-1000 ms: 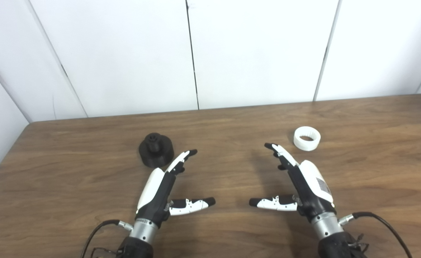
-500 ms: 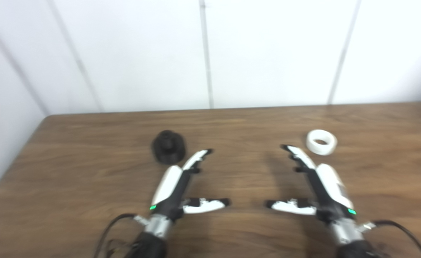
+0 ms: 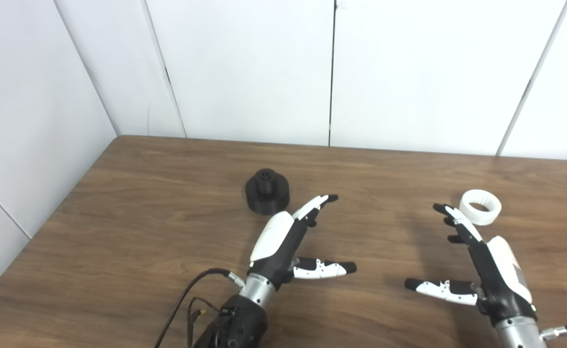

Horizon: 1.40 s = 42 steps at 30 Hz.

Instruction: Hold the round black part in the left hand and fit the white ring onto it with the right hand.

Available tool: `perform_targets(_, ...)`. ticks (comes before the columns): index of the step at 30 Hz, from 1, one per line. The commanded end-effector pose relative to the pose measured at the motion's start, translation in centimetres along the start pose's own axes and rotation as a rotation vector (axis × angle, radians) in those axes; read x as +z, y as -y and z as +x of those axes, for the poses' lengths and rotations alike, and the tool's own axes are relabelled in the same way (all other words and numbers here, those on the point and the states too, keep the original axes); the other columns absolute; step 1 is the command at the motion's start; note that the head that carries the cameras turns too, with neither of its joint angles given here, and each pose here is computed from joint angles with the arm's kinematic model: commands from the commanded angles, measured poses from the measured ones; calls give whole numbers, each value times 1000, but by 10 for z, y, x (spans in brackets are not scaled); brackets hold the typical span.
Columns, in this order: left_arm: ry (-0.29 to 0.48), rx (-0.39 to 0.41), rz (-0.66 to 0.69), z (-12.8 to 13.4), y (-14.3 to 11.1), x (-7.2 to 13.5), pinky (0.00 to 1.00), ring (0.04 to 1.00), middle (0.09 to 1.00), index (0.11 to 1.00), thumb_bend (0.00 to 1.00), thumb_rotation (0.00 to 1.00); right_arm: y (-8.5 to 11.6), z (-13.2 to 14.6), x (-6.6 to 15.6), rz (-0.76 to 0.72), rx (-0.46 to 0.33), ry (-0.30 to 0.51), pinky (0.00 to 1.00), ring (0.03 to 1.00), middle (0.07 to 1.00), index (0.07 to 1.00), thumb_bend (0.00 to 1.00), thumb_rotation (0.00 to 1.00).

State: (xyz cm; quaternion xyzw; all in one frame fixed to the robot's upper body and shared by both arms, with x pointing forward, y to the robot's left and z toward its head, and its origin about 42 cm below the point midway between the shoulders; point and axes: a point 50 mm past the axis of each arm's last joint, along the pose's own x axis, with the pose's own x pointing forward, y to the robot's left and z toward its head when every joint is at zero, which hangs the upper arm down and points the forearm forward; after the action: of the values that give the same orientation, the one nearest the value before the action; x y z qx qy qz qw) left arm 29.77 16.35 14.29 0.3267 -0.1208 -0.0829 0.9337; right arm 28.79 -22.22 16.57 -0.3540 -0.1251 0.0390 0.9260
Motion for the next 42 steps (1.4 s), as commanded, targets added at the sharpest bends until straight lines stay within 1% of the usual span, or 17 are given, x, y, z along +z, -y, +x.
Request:
perform_targets(1, 38, 112, 64, 6, -19, 14, 822, 937, 950, 884, 879, 374, 7, 7, 12, 13, -32, 82, 756, 883, 936, 887, 905, 235)
perform_targets(3, 16, 144, 103, 6, -25, 13, 822, 944, 949, 879, 880, 367, 7, 7, 11, 20, -31, 81, 760, 885, 936, 887, 908, 233)
perform_targets(4, 5, 154, 119, 6, -27, 13, 831, 962, 961, 883, 878, 381, 7, 7, 11, 21, -30, 79, 765, 887, 937, 888, 907, 233)
perform_targets(5, -8, 167, 146, 6, -30, 12, 866, 981, 980, 894, 861, 371, 7, 7, 10, 19, -31, 80, 771, 889, 938, 889, 906, 231)
perform_targets(8, -62, 190, 242, 6, -43, 8, 843, 997, 996, 908, 881, 424, 8, 8, 8, 3, -34, 83, 771, 888, 935, 889, 904, 231)
perform_targets(10, -91, 196, 270, 6, -52, 6, 823, 999, 1000, 924, 886, 428, 9, 8, 7, -1, -38, 86, 776, 888, 934, 889, 904, 232)
perform_targets(12, -107, 224, 310, 6, -61, 3, 798, 980, 1000, 928, 915, 450, 10, 8, 6, 2, -39, 86, 782, 888, 933, 888, 904, 233)
perform_targets(15, -111, 274, 358, 6, -72, 2, 821, 988, 1000, 933, 924, 478, 11, 9, 5, 4, -40, 86, 789, 889, 933, 889, 903, 228)
perform_targets(16, -105, 293, 360, 6, -75, 3, 853, 995, 1000, 938, 920, 469, 11, 9, 5, 2, -39, 87, 789, 889, 933, 890, 901, 231)
perform_targets(20, -72, 387, 379, 6, -88, 5, 902, 1000, 1000, 936, 927, 458, 12, 10, 4, -2, -41, 88, 788, 890, 932, 887, 900, 235)
perform_targets(23, -58, 446, 434, 8, -96, 3, 980, 1000, 1000, 933, 930, 497, 12, 11, 4, 1, -39, 86, 787, 889, 934, 886, 900, 227)
perform_targets(26, -82, 500, 470, 12, -105, -4, 998, 1000, 1000, 930, 945, 497, 11, 12, 3, 9, -38, 85, 789, 891, 935, 886, 901, 225)
perform_targets(29, -120, 530, 502, 16, -113, -12, 1000, 1000, 1000, 931, 961, 498, 11, 12, 2, 11, -38, 86, 786, 889, 933, 886, 902, 217)
perform_targets(30, -134, 534, 511, 17, -115, -14, 1000, 1000, 1000, 936, 975, 501, 11, 11, 2, 13, -37, 85, 789, 891, 935, 886, 901, 213)
perform_targets(33, -172, 511, 530, 23, -120, -20, 1000, 1000, 1000, 953, 999, 517, 12, 11, 2, 17, -35, 84, 788, 892, 935, 887, 900, 216)
perform_targets(39, -250, 416, 531, 40, -127, -34, 1000, 1000, 1000, 961, 1000, 538, 14, 11, 2, 12, -33, 84, 782, 890, 937, 891, 901, 220)
perform_targets(42, -281, 339, 522, 52, -131, -46, 1000, 1000, 1000, 952, 1000, 545, 15, 10, 4, 12, -34, 84, 785, 891, 936, 891, 902, 231)
